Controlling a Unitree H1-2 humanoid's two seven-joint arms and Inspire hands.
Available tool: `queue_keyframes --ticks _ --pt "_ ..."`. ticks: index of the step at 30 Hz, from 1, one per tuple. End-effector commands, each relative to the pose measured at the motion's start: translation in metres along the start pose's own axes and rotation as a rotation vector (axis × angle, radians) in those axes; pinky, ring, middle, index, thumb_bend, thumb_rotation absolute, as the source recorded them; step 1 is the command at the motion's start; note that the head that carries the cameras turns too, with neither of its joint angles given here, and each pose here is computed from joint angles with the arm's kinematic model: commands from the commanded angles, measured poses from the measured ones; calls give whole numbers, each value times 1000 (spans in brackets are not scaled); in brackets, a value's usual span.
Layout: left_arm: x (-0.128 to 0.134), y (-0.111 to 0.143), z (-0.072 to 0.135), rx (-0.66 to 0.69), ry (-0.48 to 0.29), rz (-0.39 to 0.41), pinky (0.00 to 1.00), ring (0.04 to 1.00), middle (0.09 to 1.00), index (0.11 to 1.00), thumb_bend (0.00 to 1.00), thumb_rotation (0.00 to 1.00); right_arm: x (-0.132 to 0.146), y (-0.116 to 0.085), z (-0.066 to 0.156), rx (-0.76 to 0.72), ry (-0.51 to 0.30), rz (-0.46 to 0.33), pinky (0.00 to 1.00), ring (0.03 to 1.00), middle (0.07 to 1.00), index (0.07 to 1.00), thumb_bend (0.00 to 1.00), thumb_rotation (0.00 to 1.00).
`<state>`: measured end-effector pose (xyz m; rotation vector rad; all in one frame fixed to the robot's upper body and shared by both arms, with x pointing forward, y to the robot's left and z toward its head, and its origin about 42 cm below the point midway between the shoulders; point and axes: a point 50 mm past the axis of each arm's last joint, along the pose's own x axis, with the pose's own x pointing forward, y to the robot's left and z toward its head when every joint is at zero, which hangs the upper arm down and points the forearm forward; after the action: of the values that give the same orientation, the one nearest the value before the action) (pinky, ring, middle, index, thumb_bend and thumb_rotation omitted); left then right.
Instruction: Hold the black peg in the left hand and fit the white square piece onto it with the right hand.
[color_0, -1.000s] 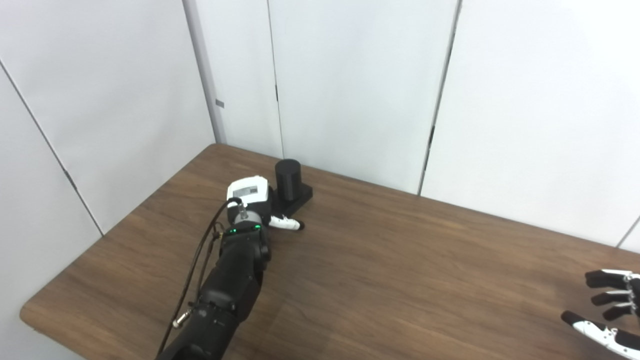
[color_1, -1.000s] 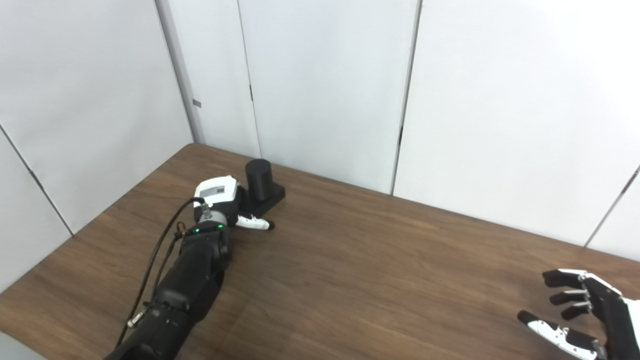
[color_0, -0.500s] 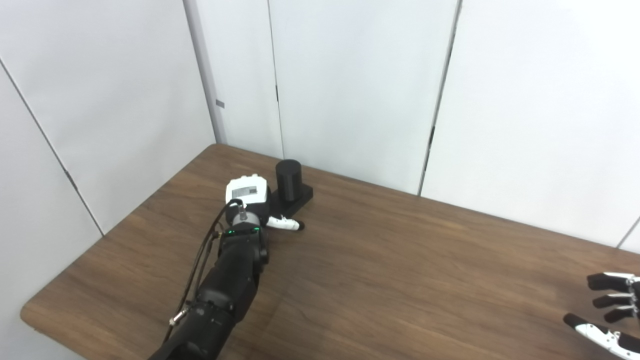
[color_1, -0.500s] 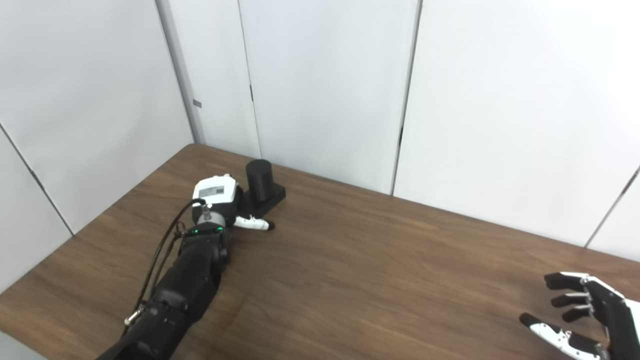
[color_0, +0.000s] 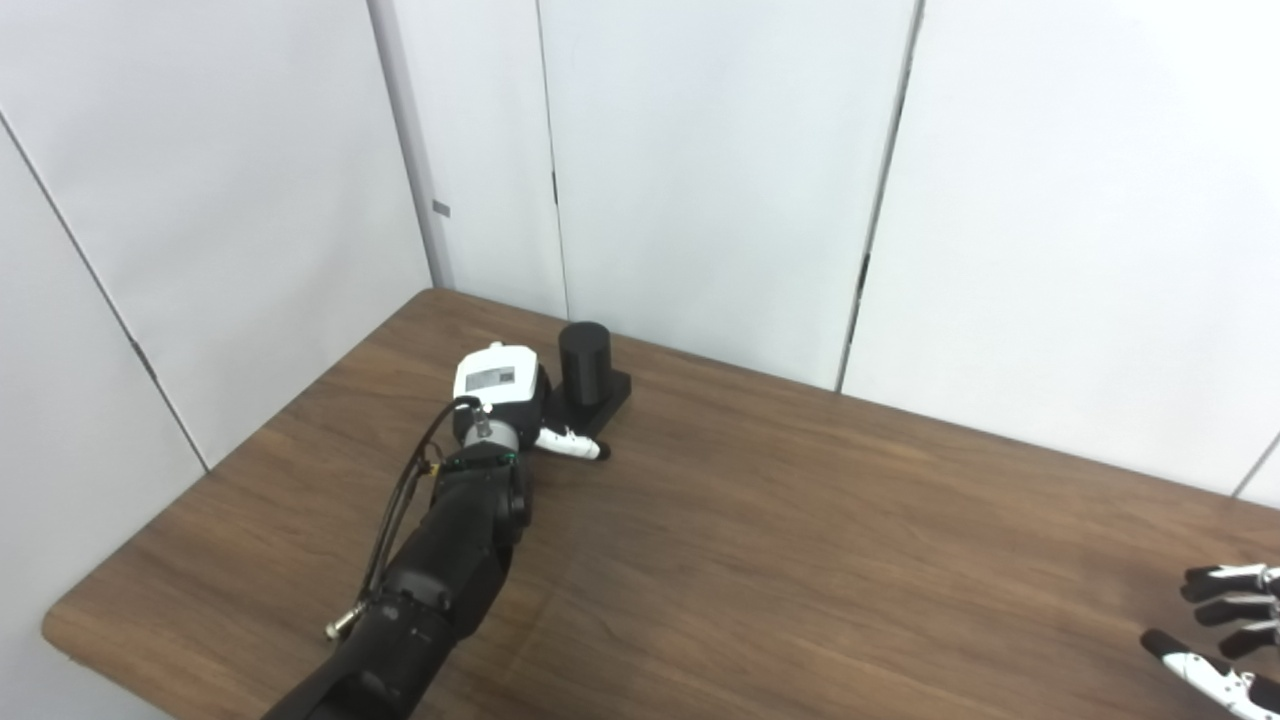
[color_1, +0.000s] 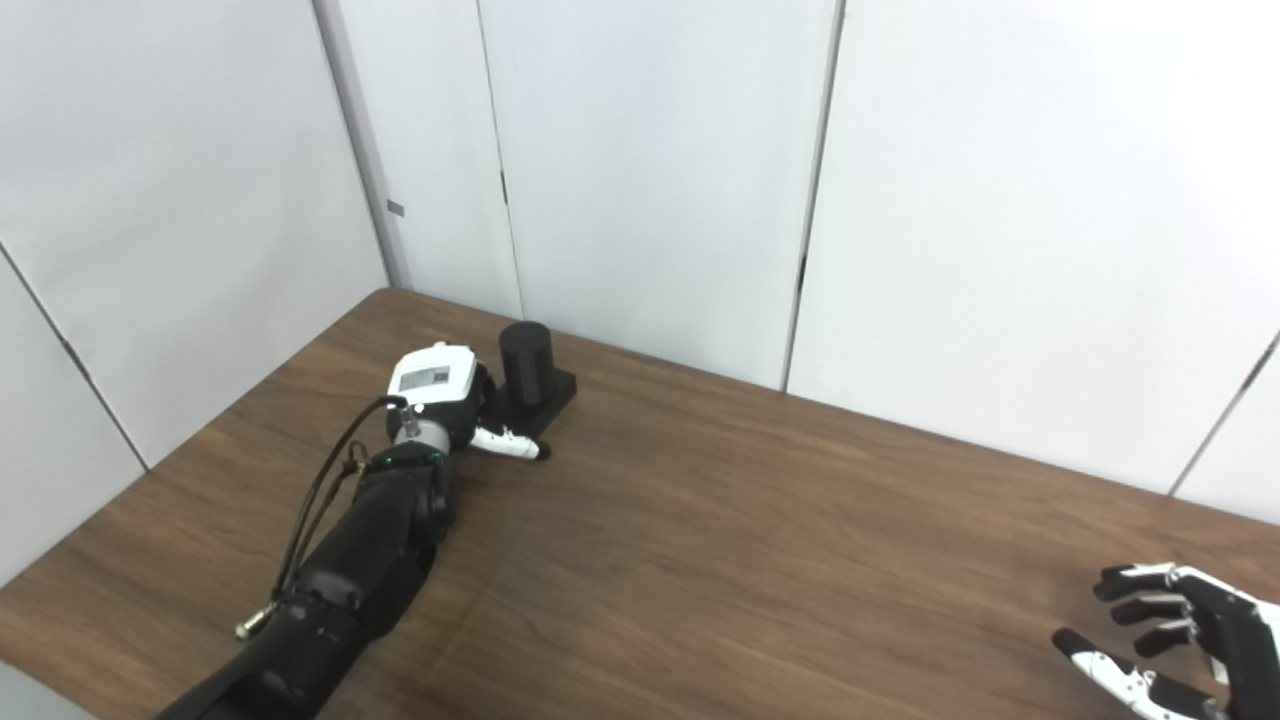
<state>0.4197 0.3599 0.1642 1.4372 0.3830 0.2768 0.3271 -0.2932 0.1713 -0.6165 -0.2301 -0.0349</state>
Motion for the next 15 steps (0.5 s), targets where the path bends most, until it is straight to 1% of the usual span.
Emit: queue_keyframes --ticks 1,3,6,12,15 --pt "7 6 -2 14 -6 18 938 941 885 496 522 72 10 -13 19 -11 -108 -36 404 544 644 490 501 133" --pt "6 2 -1 19 -37 26 889 913 858 485 521 64 10 -13 19 -6 -108 -35 411 546 644 490 501 134" --pt "4 -1 0 23 -63 31 864 897 841 480 522 61 9 -13 19 -4 -104 -33 412 547 645 490 501 136" --pt "2 -7 2 24 -118 11 889 898 843 482 523 58 10 -12 19 -6 -101 -32 414 552 646 490 500 136" --pt "1 -12 2 44 -168 -30 910 905 854 484 521 59 10 -12 22 -7 -100 -32 420 553 646 490 500 135"
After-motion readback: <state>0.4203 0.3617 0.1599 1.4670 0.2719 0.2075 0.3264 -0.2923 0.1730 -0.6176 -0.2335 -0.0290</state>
